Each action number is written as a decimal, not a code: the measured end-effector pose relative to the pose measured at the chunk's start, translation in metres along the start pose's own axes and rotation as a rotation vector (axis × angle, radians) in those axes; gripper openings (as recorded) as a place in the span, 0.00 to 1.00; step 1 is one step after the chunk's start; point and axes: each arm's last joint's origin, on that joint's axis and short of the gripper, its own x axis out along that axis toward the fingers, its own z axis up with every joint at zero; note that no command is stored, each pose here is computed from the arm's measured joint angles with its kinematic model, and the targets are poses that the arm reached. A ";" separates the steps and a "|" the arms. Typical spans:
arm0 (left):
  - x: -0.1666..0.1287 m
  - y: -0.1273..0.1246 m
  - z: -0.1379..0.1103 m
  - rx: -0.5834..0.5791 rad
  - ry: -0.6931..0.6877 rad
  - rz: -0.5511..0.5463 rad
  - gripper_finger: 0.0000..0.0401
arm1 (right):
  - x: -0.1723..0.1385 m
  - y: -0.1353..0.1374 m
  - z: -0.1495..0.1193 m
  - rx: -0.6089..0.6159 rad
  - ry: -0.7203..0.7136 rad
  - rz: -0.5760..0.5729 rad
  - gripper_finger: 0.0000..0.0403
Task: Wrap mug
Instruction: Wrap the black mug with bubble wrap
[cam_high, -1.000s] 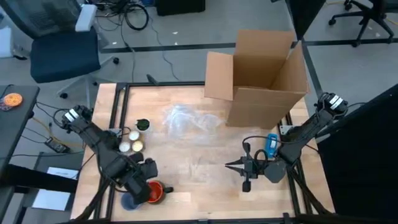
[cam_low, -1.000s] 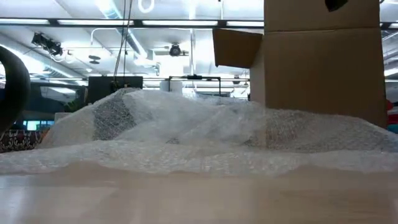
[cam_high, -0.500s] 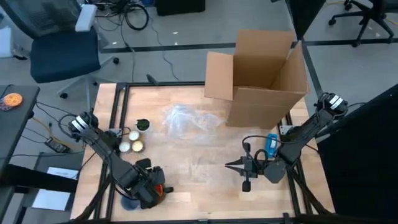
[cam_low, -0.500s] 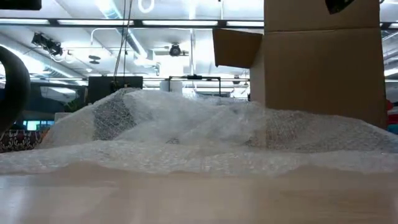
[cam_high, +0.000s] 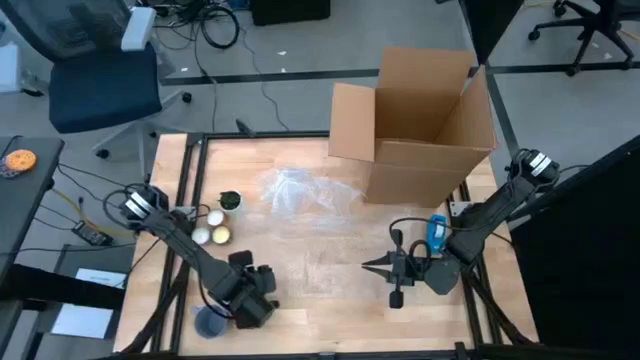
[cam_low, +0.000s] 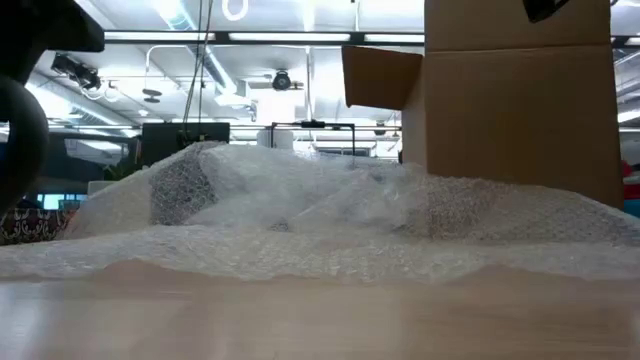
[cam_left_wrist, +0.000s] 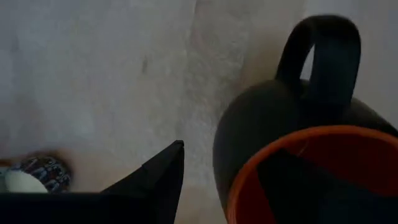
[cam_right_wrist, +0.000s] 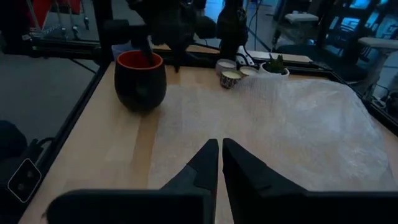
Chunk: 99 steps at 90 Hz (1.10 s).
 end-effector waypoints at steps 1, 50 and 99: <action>0.000 0.000 0.000 0.006 0.001 0.000 0.44 | 0.000 0.000 0.000 0.000 0.000 0.000 0.00; 0.013 -0.003 0.003 0.169 0.022 0.045 0.02 | 0.000 0.000 0.000 -0.003 0.002 0.000 0.00; -0.040 0.012 0.047 0.196 -0.103 -0.042 0.01 | 0.002 -0.002 0.000 0.005 0.005 -0.009 0.00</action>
